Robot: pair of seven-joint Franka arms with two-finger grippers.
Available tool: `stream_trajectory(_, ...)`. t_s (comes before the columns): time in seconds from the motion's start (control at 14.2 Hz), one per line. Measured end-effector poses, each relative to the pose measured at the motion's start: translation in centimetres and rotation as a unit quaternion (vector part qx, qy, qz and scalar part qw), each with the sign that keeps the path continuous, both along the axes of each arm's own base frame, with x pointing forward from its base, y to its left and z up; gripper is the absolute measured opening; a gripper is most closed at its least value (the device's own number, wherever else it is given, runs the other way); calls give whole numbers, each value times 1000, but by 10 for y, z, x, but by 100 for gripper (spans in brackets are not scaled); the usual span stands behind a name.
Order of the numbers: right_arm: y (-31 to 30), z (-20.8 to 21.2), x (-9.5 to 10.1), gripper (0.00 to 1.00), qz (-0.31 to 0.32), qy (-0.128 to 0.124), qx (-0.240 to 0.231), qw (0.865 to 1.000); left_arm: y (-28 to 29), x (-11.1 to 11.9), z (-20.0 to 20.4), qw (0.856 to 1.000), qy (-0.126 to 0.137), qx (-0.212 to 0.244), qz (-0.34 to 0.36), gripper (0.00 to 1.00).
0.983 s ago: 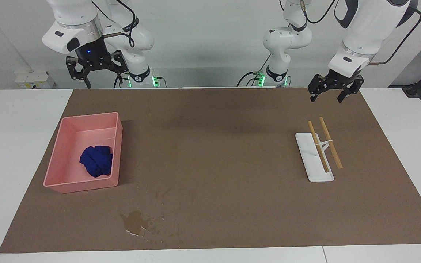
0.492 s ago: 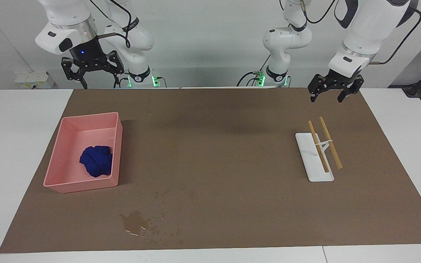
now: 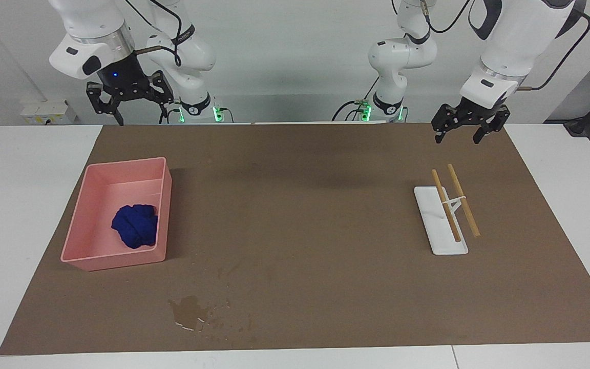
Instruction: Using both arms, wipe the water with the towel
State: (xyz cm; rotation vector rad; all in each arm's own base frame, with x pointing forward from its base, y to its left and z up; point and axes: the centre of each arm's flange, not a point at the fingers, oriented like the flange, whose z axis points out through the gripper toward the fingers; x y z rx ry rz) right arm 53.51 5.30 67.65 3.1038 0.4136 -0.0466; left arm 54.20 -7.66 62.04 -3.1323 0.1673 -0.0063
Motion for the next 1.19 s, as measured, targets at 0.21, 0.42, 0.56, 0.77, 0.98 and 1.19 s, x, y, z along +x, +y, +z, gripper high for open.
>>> stream_trajectory(0.21,19,9,-8,100,19,-9,0,1000,0,0,0,1000,0,0,0,100)
stream_trajectory(0.42,24,10,-9,100,24,-12,0,1000,0,0,0,1000,0,0,0,100)
stream_trajectory(0.56,16,9,-7,100,16,-11,0,1000,0,0,0,1000,0,0,0,100)
stream_trajectory(0.77,11,8,-6,100,12,-10,0,1000,0,0,0,1000,0,0,0,100)
stream_trajectory(0.98,8,7,-5,100,9,-9,-2,1000,0,0,0,1000,0,0,0,100)
stream_trajectory(1.19,5,5,-5,100,7,-7,-6,1000,0,0,0,1000,0,0,0,100)
